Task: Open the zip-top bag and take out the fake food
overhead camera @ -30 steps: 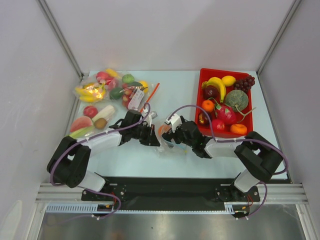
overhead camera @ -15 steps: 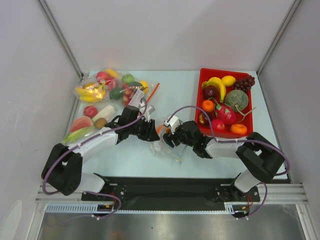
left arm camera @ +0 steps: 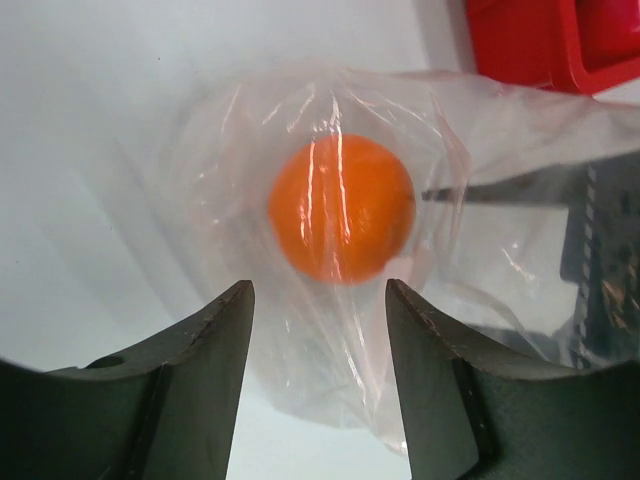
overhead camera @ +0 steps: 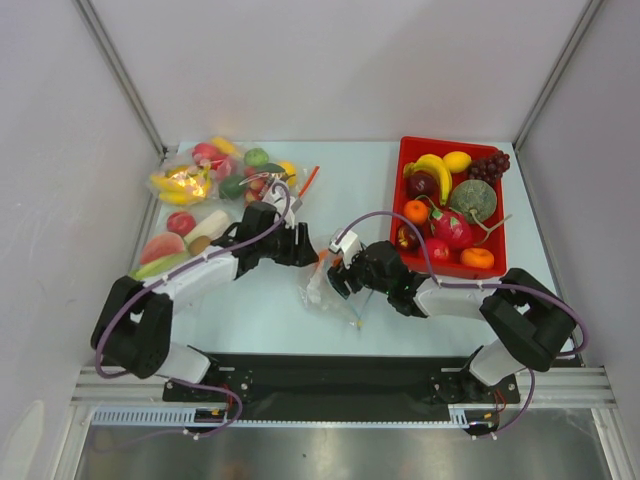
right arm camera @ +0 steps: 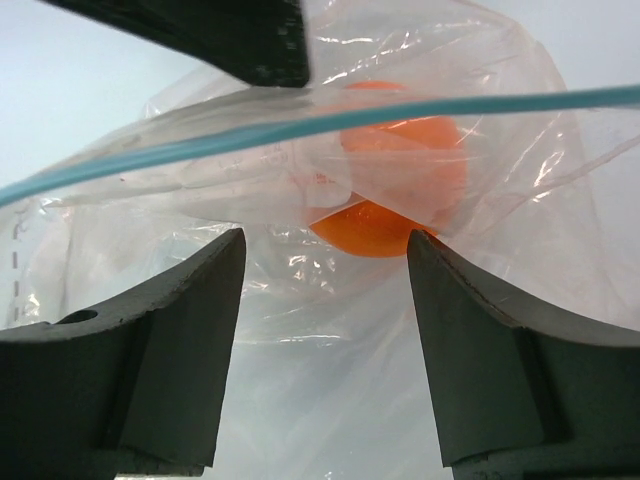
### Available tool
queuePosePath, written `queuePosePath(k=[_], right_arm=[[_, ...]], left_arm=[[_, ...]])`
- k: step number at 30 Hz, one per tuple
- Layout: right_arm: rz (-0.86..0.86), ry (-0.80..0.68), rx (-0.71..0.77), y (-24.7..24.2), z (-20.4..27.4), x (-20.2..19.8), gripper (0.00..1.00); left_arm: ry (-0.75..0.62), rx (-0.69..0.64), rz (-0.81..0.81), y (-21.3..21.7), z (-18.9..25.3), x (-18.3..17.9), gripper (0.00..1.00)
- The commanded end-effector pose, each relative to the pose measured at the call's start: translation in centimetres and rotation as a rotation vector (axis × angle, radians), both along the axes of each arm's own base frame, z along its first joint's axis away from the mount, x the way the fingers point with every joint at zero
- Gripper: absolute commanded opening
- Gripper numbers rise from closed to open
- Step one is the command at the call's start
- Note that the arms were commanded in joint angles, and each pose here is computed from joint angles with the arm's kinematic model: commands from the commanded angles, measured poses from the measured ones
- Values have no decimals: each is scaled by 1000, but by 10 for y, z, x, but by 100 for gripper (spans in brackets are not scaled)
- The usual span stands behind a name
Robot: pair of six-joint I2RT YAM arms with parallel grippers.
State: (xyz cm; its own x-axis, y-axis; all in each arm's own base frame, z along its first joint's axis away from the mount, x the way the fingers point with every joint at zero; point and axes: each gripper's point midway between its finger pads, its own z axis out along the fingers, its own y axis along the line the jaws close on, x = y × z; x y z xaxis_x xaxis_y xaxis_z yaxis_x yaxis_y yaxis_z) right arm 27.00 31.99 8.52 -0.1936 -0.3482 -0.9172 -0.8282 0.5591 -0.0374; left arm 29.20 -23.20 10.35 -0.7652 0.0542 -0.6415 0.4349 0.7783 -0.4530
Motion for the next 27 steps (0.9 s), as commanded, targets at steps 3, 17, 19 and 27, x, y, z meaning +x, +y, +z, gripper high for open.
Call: queuePosePath(k=[3,17,19,27], right_arm=[[1,-24,41,4,19,3,70],[-14,-26,30,12,16,22,74],[-28,-21,24,10,12,28,75],[-42,20,13,6,-1,45,85]], left_arm=[[-99,-77,69,-16,21,43,61],[4,-8,72,-23,-31,63,48],[21,-4,56,-24,-37,58,42],[69,18,14,-31,-56,57,31]])
